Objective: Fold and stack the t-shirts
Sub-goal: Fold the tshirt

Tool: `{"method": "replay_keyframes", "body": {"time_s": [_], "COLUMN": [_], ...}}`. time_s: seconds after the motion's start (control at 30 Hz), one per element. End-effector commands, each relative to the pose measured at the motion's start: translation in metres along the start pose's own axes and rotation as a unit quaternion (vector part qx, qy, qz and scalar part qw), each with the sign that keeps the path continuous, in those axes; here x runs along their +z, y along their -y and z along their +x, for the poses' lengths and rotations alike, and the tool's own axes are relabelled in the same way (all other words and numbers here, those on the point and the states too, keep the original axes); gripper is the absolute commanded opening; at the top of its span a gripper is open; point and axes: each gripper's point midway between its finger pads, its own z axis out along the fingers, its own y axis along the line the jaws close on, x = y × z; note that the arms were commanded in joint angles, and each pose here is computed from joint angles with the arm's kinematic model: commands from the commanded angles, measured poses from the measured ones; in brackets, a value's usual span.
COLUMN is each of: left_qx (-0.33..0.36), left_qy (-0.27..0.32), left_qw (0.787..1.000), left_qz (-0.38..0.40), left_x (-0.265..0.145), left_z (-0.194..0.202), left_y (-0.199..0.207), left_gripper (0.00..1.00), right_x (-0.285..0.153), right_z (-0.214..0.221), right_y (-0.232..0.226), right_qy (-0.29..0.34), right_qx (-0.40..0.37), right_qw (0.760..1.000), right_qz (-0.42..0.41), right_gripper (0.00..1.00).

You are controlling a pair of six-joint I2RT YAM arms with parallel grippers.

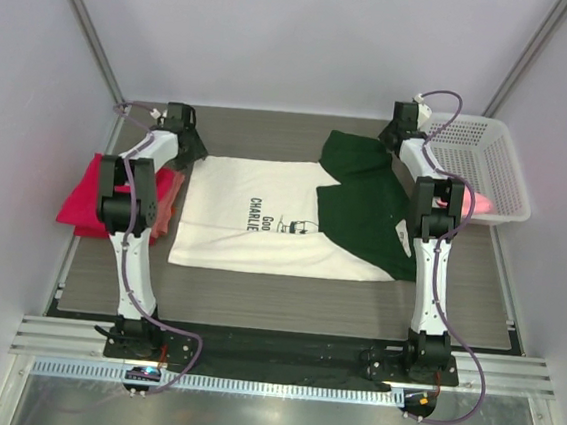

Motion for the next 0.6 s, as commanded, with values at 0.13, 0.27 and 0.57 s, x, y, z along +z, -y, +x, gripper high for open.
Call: {"method": "replay_keyframes", "body": {"time_s": [0.13, 0.27, 0.57], "left_qx": [-0.045, -0.045, -0.035], "left_qy": [-0.033, -0.032, -0.019], "left_qw": [0.994, 0.994, 0.995], "left_qz": [0.096, 0.098, 0.088], "left_x": [0.012, 0.017, 0.016], "left_z": [0.004, 0.002, -0.007], "left_y": [0.034, 0.036, 0.034], "left_gripper": [0.54, 0.44, 0.00], "right_x": [-0.017, -0.018, -0.032], "right_z": [-0.019, -0.020, -0.033], "right_y": [-0.003, -0.003, -0.019], "right_qy": [0.007, 0.007, 0.007], "right_qx": [0.007, 0.009, 0.002], "right_qw": [1.000, 1.000, 0.999], "right_qz": [0.000, -0.001, -0.033], "right_gripper": [0.01, 0.01, 0.01]}}
